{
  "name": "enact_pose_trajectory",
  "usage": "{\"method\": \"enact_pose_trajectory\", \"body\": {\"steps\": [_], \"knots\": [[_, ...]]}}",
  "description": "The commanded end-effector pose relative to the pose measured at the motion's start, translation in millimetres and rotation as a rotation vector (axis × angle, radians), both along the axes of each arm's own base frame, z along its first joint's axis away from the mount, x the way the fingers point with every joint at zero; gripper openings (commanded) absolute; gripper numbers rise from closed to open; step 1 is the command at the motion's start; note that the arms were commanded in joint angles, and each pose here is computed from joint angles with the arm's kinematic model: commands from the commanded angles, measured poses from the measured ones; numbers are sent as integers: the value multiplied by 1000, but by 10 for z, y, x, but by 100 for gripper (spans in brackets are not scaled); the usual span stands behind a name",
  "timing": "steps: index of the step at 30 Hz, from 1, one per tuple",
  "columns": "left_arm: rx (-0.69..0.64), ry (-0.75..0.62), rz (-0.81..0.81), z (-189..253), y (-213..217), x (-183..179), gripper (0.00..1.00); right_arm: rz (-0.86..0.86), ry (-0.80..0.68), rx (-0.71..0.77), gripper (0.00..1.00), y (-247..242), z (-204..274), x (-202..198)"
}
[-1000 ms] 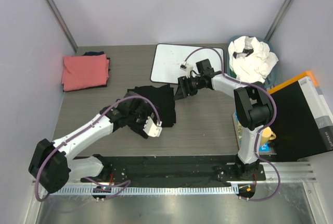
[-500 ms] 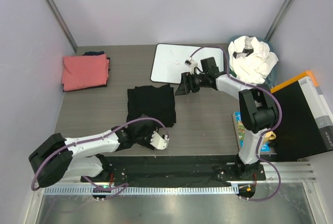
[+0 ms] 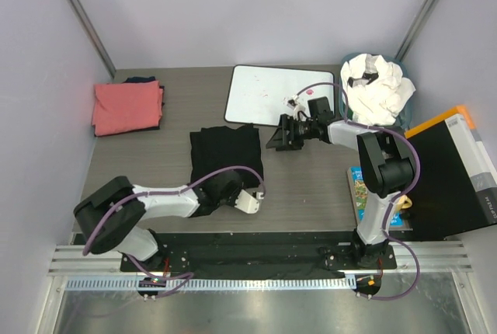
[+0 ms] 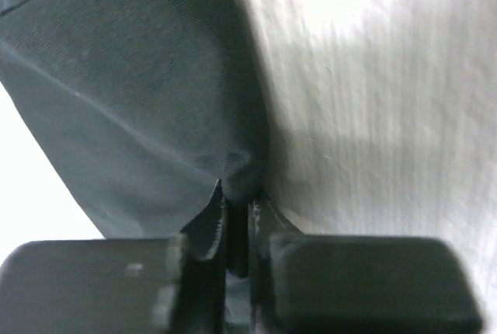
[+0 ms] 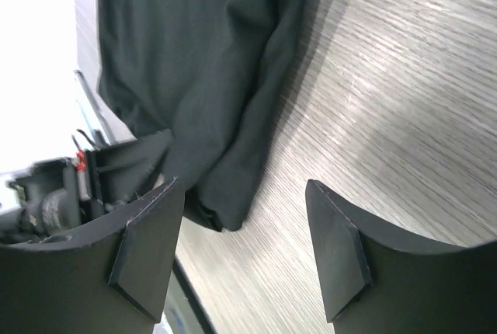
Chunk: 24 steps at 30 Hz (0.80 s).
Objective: Fold and stack the t-shirts
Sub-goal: Smooth out wrinkles on the folded tshirt
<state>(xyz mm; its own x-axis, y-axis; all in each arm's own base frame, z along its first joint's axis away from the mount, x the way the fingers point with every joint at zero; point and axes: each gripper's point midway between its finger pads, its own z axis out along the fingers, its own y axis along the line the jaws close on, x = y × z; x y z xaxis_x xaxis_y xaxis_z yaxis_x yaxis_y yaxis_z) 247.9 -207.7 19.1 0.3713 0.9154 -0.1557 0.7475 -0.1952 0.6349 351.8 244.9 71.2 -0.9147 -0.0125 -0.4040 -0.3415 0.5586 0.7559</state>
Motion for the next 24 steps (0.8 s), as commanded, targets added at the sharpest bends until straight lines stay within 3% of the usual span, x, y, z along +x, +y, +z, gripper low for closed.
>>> {"method": "enact_pose_trajectory", "body": {"steps": [1,14,24], "knots": [[36,44,48,-60,-64,69,0,-50,25,109,69,120,116,120],[-59,-112,137,548,-287,606,0,-107,99,136,69,259,-159,207],[-91,-185,145,852,-274,783,0,-88,97,146,70,511,-227,297]]}}
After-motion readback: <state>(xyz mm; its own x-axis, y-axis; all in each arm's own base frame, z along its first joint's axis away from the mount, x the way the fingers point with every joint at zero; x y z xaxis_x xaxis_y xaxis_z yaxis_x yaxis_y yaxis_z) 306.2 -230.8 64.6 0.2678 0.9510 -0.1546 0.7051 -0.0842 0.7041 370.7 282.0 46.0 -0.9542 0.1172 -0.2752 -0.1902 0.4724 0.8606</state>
